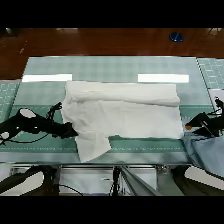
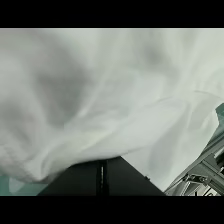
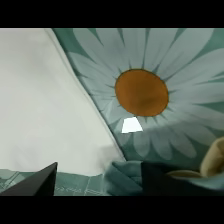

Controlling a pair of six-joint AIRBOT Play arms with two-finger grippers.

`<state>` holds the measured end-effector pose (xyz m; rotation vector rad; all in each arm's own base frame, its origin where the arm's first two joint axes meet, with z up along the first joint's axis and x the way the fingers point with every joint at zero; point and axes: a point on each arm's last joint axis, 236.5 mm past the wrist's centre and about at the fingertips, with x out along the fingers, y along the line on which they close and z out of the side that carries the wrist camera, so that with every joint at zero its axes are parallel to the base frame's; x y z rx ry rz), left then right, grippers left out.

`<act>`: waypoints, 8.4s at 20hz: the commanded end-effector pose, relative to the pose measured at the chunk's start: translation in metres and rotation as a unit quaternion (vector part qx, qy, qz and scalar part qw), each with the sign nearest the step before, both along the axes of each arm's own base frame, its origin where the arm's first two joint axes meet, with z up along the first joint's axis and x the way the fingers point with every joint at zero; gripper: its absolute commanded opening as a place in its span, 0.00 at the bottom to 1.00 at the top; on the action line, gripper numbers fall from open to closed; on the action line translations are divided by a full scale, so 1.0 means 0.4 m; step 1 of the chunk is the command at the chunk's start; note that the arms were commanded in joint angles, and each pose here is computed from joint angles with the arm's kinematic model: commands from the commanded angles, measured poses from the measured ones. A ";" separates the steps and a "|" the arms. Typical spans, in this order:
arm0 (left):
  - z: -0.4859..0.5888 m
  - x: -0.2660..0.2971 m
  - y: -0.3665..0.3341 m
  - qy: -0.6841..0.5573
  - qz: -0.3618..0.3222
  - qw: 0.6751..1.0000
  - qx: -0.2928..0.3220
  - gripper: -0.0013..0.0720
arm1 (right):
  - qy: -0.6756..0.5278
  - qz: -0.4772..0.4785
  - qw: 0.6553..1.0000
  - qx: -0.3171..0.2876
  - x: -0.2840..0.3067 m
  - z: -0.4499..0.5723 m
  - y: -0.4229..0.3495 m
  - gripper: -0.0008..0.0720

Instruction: Fold the shirts.

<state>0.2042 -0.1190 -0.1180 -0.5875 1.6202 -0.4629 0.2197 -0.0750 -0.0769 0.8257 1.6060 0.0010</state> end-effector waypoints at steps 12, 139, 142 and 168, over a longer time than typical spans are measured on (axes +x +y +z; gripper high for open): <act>0.004 0.023 0.005 -0.013 0.004 1.000 0.005 0.05 | 0.058 0.099 0.993 -0.006 0.023 -0.109 0.117 0.38; 1.030 0.418 -0.088 -0.407 -0.077 0.877 -0.241 0.05 | -0.332 0.179 0.921 0.099 0.312 0.166 1.160 0.77; 0.984 0.429 -0.069 -0.399 -0.080 0.891 -0.202 0.05 | -0.361 0.204 0.905 0.093 0.330 0.256 1.089 0.77; 0.341 0.223 0.033 -0.059 -0.152 0.984 0.075 0.53 | -0.144 0.023 0.983 0.110 0.359 -0.071 0.610 0.72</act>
